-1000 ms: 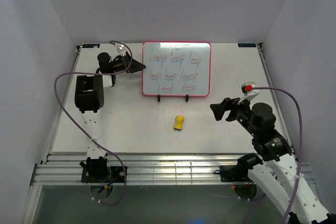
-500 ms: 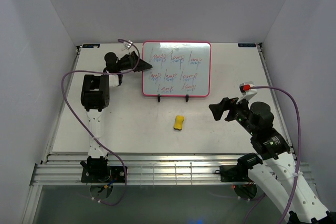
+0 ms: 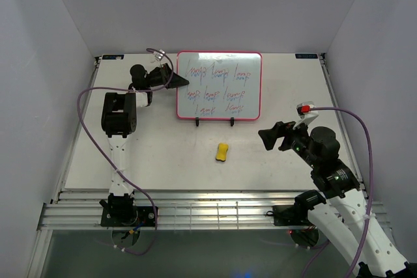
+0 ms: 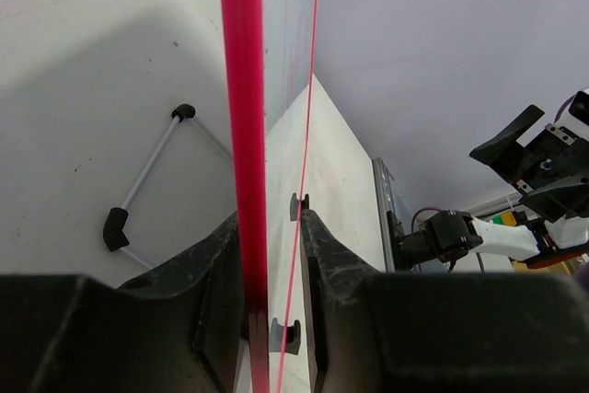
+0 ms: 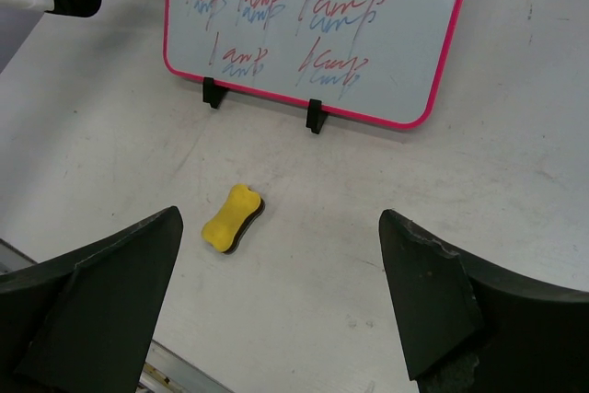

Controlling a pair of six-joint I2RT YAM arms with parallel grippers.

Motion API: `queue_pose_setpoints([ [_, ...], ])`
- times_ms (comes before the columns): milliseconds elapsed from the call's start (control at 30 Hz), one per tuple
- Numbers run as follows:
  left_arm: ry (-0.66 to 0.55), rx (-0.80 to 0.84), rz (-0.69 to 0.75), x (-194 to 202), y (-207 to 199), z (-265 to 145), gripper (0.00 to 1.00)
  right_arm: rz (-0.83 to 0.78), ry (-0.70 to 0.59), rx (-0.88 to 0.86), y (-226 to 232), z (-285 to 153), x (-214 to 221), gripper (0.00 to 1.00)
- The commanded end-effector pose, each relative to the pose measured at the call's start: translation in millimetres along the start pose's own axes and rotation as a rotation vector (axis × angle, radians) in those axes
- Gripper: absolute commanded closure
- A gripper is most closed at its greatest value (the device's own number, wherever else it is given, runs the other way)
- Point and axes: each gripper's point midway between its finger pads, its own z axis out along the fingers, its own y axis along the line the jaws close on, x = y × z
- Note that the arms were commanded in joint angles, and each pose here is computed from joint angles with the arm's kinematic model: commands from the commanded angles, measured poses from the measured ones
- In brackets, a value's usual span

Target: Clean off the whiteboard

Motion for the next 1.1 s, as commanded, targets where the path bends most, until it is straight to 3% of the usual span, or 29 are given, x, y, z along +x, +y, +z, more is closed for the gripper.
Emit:
queue_pose_setpoints([
  [0,0.005,0.022,0.07,-15,-15,4,0.62,-0.005,-0.038,-0.037,7,2,-8,0.07],
  [167,0.005,0.021,0.068,-16,-15,3,0.67,-0.003,-0.039,-0.041,8,2,-8,0.07],
  [467,0.01,0.017,0.051,-7,-10,6,0.66,-0.004,-0.035,-0.038,7,2,-6,0.07],
  [900,0.015,0.02,0.04,-4,-8,8,0.76,-0.006,-0.036,-0.035,6,2,-6,0.06],
  [1033,0.016,0.022,0.042,-2,-9,7,1.0,-0.007,-0.033,-0.034,6,2,-6,0.06],
  [1067,0.016,0.021,0.039,-1,-8,7,1.0,-0.009,-0.034,-0.034,6,2,-7,0.06],
])
